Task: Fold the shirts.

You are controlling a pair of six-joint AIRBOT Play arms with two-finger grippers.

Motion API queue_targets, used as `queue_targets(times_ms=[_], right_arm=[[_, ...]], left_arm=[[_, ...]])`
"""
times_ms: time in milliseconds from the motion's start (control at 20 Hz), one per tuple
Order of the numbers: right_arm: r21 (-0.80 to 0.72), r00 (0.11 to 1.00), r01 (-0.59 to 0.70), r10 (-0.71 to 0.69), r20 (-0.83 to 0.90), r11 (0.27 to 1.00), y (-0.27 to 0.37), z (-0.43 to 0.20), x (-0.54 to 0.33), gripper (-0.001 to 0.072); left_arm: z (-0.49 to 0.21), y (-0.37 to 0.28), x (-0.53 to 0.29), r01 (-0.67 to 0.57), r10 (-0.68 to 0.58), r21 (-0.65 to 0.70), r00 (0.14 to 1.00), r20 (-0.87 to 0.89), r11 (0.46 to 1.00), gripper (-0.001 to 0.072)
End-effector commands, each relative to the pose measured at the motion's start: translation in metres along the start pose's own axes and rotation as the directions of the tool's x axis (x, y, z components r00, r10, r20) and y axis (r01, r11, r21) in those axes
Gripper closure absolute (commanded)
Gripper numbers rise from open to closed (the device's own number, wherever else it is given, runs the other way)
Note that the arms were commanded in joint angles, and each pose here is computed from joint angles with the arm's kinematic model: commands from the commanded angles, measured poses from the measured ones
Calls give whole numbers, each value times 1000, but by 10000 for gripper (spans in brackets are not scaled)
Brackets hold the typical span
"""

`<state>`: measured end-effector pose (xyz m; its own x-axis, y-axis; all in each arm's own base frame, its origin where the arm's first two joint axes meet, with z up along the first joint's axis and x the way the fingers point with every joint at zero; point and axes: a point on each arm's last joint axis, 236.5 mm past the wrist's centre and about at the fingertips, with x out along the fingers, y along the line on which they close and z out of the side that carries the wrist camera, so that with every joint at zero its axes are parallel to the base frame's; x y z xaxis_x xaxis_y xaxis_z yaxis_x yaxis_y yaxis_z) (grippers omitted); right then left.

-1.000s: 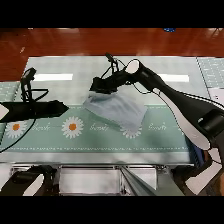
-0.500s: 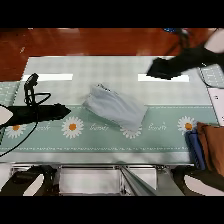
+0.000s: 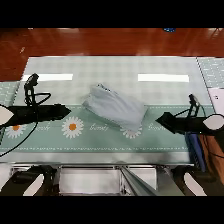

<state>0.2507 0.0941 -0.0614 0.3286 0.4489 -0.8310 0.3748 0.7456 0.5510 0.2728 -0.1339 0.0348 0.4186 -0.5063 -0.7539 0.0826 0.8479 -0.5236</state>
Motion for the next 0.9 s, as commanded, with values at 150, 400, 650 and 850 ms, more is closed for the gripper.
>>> queue_targets(times_ms=[150, 400, 650, 850], right_arm=[[185, 953, -253, 277, -120, 950, 35, -22, 48, 299], [124, 944, -238, 260, -204, 963, 55, -19, 75, 300], [82, 935, -234, 247, -255, 969, 85, -5, 106, 300], [-47, 912, -299, 270, -308, 953, 125, -2, 120, 686]], left_arm=[[0, -1, 0, 3, -3, -5, 1000, 1, 1000, 687], [0, -1, 0, 3, -3, -6, 1000, 1, 1000, 687], [0, -1, 0, 3, -3, -6, 1000, 0, 1000, 687], [0, -1, 0, 3, -3, -6, 1000, 0, 1000, 688]])
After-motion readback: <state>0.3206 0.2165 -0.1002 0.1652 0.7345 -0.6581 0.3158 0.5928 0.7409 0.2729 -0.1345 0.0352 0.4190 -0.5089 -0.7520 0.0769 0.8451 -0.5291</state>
